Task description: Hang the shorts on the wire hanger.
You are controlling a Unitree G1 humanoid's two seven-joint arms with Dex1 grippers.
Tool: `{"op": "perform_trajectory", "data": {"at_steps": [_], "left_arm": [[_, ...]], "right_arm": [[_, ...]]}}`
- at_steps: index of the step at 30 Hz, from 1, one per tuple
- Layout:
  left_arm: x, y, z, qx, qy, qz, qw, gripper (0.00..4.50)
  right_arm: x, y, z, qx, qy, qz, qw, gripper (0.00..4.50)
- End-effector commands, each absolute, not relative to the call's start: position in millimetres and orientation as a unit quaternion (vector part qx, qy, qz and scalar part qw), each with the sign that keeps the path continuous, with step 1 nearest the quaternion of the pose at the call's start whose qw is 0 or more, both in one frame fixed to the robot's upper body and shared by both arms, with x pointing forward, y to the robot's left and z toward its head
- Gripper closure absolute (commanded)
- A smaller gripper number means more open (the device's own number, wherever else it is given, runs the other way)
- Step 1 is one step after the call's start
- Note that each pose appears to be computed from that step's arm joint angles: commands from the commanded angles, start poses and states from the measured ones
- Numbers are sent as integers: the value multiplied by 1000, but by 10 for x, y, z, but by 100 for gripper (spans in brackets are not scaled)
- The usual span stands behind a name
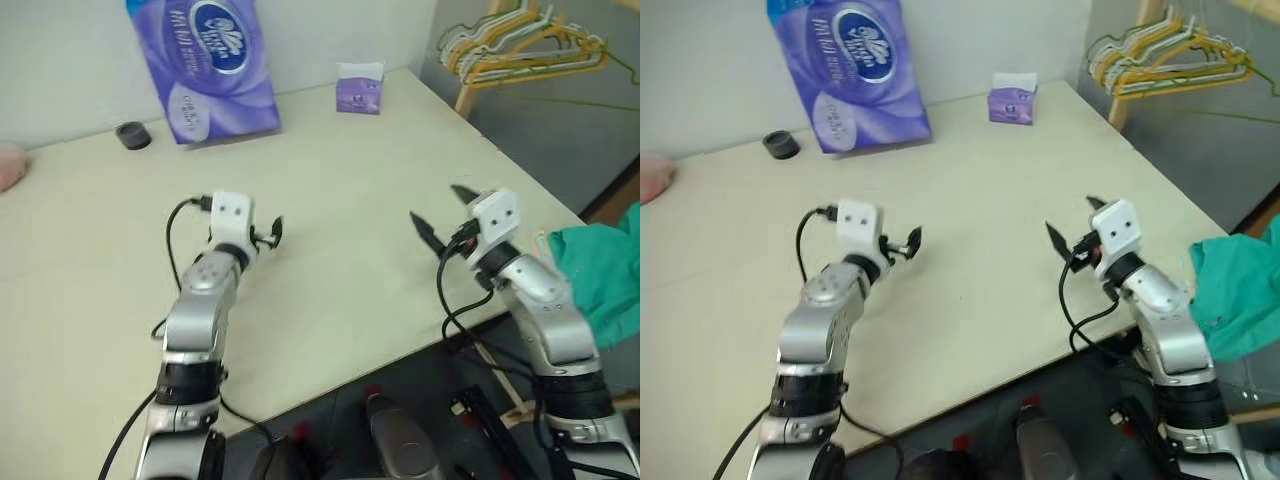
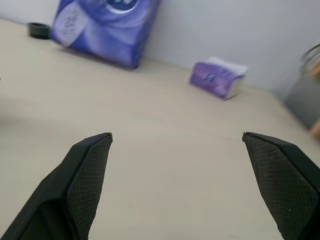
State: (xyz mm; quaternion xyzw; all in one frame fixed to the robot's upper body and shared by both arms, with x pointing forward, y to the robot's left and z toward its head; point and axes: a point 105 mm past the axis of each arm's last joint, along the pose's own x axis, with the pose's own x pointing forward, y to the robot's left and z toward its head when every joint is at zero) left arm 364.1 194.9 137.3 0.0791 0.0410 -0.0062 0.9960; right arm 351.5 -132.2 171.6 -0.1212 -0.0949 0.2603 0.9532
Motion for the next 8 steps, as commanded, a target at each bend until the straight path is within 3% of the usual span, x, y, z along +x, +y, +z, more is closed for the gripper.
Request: {"op": "perform_trajectory", "data": {"at_steps": [1,8], "left_arm": [[3401,2332,1238,77,48,97,991,0],[3313,2504,1191,40,52,141,988,0]], "right_arm": [[3550,-1106,1551,-78,-80,293,950,5],[3679,-953,1603,-61,-96,314,943,5]]}}
